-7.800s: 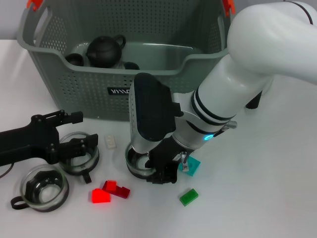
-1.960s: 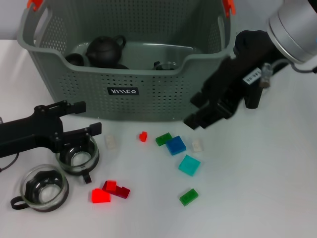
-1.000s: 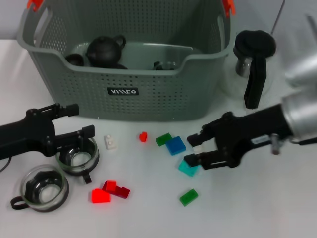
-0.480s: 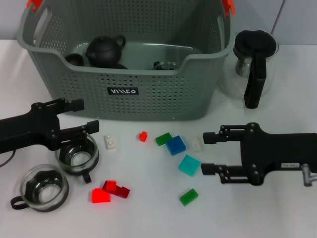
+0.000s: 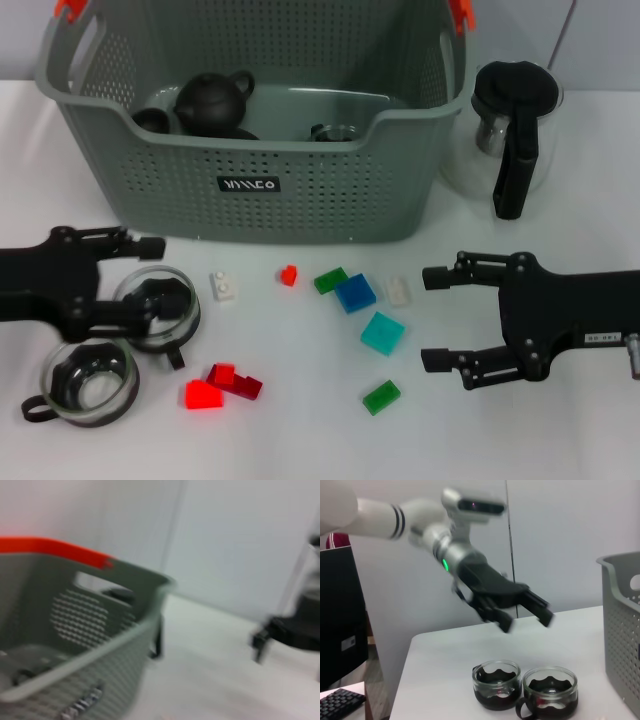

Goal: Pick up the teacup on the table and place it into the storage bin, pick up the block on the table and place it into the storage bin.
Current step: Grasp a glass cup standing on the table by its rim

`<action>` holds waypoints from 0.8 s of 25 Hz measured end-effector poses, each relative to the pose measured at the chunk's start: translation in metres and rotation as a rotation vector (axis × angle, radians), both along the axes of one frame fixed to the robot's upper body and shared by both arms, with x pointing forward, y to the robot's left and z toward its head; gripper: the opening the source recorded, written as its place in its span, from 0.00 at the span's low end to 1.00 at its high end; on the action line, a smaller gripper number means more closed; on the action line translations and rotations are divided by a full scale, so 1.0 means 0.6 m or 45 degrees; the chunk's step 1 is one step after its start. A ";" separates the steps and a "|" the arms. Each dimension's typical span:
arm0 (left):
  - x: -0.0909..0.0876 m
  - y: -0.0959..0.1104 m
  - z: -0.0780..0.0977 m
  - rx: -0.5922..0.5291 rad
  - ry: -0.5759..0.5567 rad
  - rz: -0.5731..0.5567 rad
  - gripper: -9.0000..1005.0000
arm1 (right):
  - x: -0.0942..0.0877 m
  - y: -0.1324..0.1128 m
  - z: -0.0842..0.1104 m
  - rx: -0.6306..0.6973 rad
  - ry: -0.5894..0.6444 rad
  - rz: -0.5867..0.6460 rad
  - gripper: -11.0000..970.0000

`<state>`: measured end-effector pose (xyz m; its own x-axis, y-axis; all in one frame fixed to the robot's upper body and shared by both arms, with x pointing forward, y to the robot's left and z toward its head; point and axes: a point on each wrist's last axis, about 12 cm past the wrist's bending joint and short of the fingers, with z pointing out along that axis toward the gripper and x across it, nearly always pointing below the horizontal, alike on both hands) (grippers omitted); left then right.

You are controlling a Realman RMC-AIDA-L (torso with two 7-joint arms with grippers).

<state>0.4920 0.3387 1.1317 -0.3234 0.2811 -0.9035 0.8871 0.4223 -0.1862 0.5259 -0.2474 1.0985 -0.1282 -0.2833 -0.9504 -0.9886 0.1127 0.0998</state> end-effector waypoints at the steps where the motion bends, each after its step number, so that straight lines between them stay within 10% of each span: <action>1: -0.001 0.000 0.019 0.049 0.008 -0.026 0.78 | 0.000 0.000 0.000 0.001 -0.002 -0.003 0.91; 7: 0.028 -0.070 0.102 0.488 0.063 -0.186 0.78 | 0.004 -0.003 0.001 0.009 -0.015 -0.029 0.94; 20: 0.095 -0.225 0.089 1.027 0.405 0.072 0.77 | 0.012 -0.009 0.006 0.043 -0.033 -0.091 0.94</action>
